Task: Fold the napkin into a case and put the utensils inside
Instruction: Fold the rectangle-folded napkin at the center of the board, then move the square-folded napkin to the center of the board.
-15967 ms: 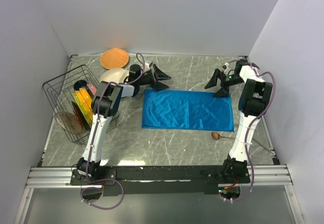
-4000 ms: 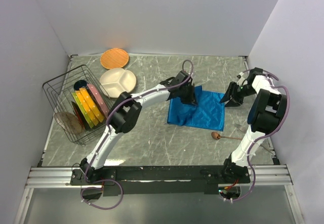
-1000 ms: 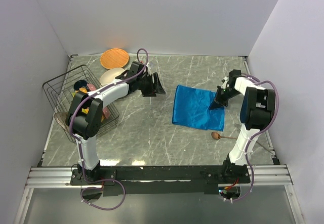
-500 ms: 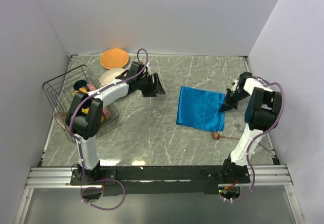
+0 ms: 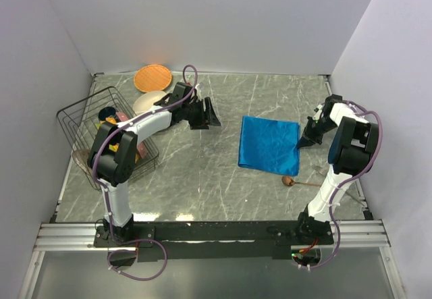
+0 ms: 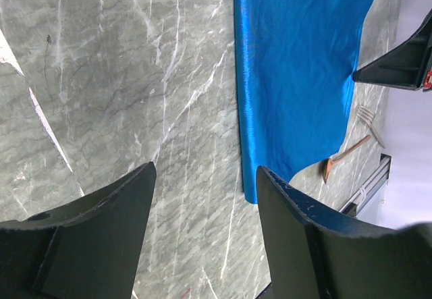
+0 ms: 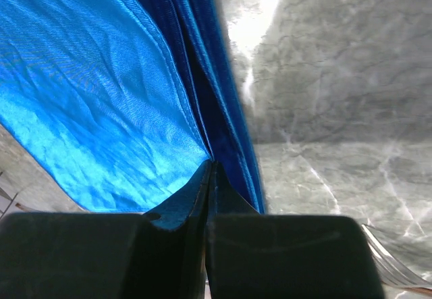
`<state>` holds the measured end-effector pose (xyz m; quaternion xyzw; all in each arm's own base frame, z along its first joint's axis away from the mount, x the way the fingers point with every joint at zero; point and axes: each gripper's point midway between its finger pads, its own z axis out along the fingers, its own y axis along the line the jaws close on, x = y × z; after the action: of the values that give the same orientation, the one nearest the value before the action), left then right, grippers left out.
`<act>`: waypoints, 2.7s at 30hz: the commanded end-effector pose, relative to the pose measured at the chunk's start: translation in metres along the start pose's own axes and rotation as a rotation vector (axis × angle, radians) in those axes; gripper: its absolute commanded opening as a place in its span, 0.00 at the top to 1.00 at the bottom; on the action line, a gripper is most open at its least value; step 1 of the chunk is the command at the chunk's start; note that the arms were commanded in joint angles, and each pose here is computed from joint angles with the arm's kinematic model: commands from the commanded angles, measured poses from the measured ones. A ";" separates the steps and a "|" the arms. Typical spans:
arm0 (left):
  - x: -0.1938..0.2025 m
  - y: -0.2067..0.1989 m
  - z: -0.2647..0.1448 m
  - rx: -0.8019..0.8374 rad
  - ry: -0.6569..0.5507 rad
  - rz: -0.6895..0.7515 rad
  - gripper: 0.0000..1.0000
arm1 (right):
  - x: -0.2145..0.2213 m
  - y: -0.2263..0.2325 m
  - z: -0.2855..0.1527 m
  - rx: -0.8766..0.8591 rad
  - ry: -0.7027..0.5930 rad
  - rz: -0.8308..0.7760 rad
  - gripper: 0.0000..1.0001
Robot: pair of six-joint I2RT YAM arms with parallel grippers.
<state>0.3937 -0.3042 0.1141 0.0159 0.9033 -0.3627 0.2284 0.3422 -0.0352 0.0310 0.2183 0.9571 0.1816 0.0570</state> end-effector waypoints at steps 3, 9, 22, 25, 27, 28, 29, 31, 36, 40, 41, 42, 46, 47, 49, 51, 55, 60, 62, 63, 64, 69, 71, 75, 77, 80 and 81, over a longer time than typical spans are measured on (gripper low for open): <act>-0.010 -0.011 -0.002 0.040 -0.020 0.024 0.33 | -0.013 -0.002 -0.023 0.025 -0.070 -0.025 1.00; -0.010 -0.010 -0.001 0.038 -0.018 0.025 0.33 | -0.012 -0.008 -0.018 0.044 -0.069 -0.022 1.00; -0.011 -0.012 0.000 0.046 -0.015 0.021 0.33 | -0.013 -0.007 -0.016 0.041 -0.055 -0.012 0.90; -0.011 -0.012 0.001 0.047 -0.017 0.020 0.33 | -0.014 -0.003 -0.023 0.033 -0.062 -0.021 0.77; -0.012 -0.012 0.001 0.049 -0.017 0.020 0.33 | -0.017 -0.003 -0.029 0.045 -0.077 -0.033 0.67; -0.011 -0.012 0.001 0.050 -0.015 0.019 0.33 | -0.018 -0.003 -0.031 0.050 -0.082 -0.037 0.60; -0.012 -0.013 0.001 0.051 -0.017 0.019 0.33 | -0.020 -0.004 -0.033 0.055 -0.090 -0.048 0.57; -0.011 -0.013 0.001 0.051 -0.015 0.019 0.33 | -0.022 -0.006 -0.036 0.075 -0.102 -0.051 0.56; -0.013 -0.013 0.002 0.051 -0.018 0.031 0.33 | -0.027 -0.007 -0.030 0.104 -0.104 -0.070 0.45; -0.015 -0.014 0.000 0.056 -0.028 0.046 0.32 | -0.028 -0.002 -0.021 0.082 -0.082 -0.071 0.50; -0.015 -0.014 0.000 0.052 -0.028 0.049 0.32 | -0.028 0.000 -0.019 0.073 -0.079 -0.073 0.51; -0.015 -0.014 0.000 0.051 -0.029 0.053 0.32 | -0.027 0.000 -0.014 0.074 -0.070 -0.074 0.52; -0.016 -0.014 -0.002 0.048 -0.030 0.056 0.32 | -0.023 -0.004 -0.002 0.094 -0.036 -0.073 0.54; -0.015 -0.015 -0.003 0.050 -0.030 0.058 0.32 | -0.023 -0.006 -0.001 0.104 -0.032 -0.076 0.55; -0.017 -0.016 -0.004 0.050 -0.034 0.060 0.32 | -0.021 -0.011 0.004 0.130 -0.014 -0.078 0.57; -0.017 -0.016 -0.005 0.050 -0.036 0.062 0.32 | -0.021 -0.016 0.007 0.153 -0.003 -0.082 0.58; -0.018 -0.016 -0.006 0.050 -0.038 0.069 0.32 | -0.016 -0.014 0.012 0.144 0.013 -0.102 0.69; -0.022 -0.011 -0.013 0.073 -0.046 0.054 0.30 | -0.010 0.011 0.024 0.080 0.043 -0.151 0.96; -0.029 -0.006 -0.017 0.085 -0.069 0.060 0.28 | -0.011 0.025 0.031 0.042 0.048 -0.173 1.00; -0.033 -0.009 -0.023 0.099 -0.086 0.069 0.27 | -0.012 0.037 0.034 0.026 0.049 -0.204 1.00; -0.033 -0.005 -0.026 0.112 -0.087 0.063 0.27 | -0.012 0.044 0.036 0.011 0.050 -0.213 1.00; -0.041 -0.017 -0.044 0.227 -0.104 0.126 0.27 | -0.011 0.086 0.050 -0.074 0.072 -0.273 1.00; -0.029 -0.027 -0.048 0.317 -0.061 0.135 0.27 | -0.005 0.100 0.057 -0.104 0.092 -0.290 1.00; -0.014 -0.053 -0.043 0.508 -0.023 0.140 0.30 | 0.006 0.112 0.064 -0.144 0.123 -0.281 1.00; -0.001 -0.057 -0.030 0.549 0.036 0.100 0.35 | 0.008 0.111 0.066 -0.147 0.133 -0.267 1.00; 0.015 -0.068 -0.009 0.604 0.101 0.072 0.40 | 0.008 0.109 0.066 -0.136 0.123 -0.254 1.00; 0.022 -0.074 -0.004 0.627 0.123 0.070 0.41 | 0.007 0.108 0.066 -0.128 0.120 -0.245 1.00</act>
<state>0.3776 -0.3234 0.1477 0.0996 0.8028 -0.5486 0.2113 0.3873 0.0838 0.0171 0.0655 0.9652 0.2508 0.0334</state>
